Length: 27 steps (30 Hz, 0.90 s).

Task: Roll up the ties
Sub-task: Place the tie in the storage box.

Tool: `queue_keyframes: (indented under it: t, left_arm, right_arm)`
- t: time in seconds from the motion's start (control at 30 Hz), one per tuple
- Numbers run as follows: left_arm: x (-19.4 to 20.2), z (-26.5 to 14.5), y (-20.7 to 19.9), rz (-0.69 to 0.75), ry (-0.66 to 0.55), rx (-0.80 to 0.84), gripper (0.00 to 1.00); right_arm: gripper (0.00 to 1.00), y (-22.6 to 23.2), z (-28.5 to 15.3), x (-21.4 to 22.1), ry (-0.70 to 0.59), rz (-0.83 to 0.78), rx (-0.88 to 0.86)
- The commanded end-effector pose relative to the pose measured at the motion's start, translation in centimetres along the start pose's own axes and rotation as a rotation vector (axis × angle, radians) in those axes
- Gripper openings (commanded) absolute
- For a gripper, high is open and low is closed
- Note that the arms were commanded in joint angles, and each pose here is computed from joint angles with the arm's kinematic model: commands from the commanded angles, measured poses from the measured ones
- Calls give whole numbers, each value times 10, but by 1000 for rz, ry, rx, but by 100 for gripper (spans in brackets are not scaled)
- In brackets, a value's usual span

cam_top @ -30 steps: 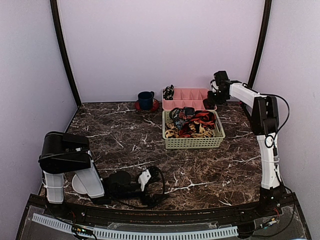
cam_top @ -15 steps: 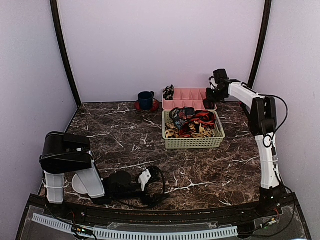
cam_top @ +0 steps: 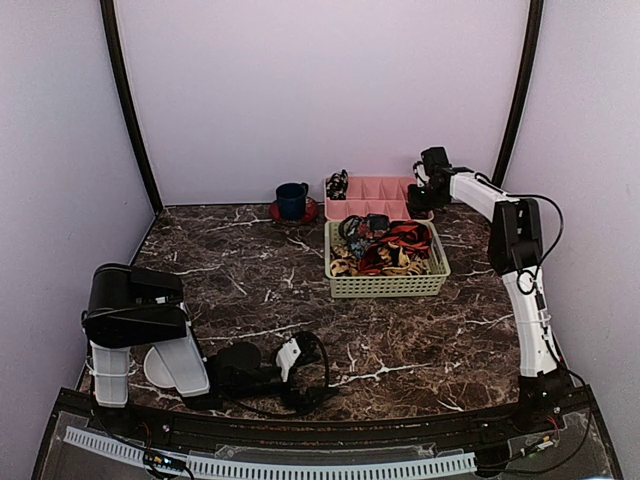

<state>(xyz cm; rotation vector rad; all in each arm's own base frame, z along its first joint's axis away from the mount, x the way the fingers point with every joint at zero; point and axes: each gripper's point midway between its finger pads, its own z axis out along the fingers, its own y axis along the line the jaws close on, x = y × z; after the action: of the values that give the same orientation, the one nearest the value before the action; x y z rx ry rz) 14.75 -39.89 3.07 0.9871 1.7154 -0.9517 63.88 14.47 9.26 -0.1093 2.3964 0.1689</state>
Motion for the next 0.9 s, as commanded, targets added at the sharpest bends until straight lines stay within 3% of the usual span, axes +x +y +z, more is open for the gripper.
queue_keyframes:
  t: [0.0,0.1,0.23,0.57,0.73,0.87]
  left_arm:
    - [9,-5,7,-23,18,-16,99]
    - [5,-5,7,-29,9,-11,99]
    - [-1,-3,9,-40,17,-19,99]
    - [-46,8,24,-13,100,-121,99]
    - [-81,8,41,-2,171,-176,99]
    - [-132,-6,56,-33,113,-191,99]
  right_arm:
    - [5,-2,32,62,189,4,-1]
    - [6,-1,30,66,207,11,-24]
    - [16,11,-8,27,109,9,-71]
    - [55,36,-146,-70,-162,-13,-176]
    - [65,45,-207,-86,-246,-18,-224]
    - [72,50,-245,-79,-280,-12,-268]
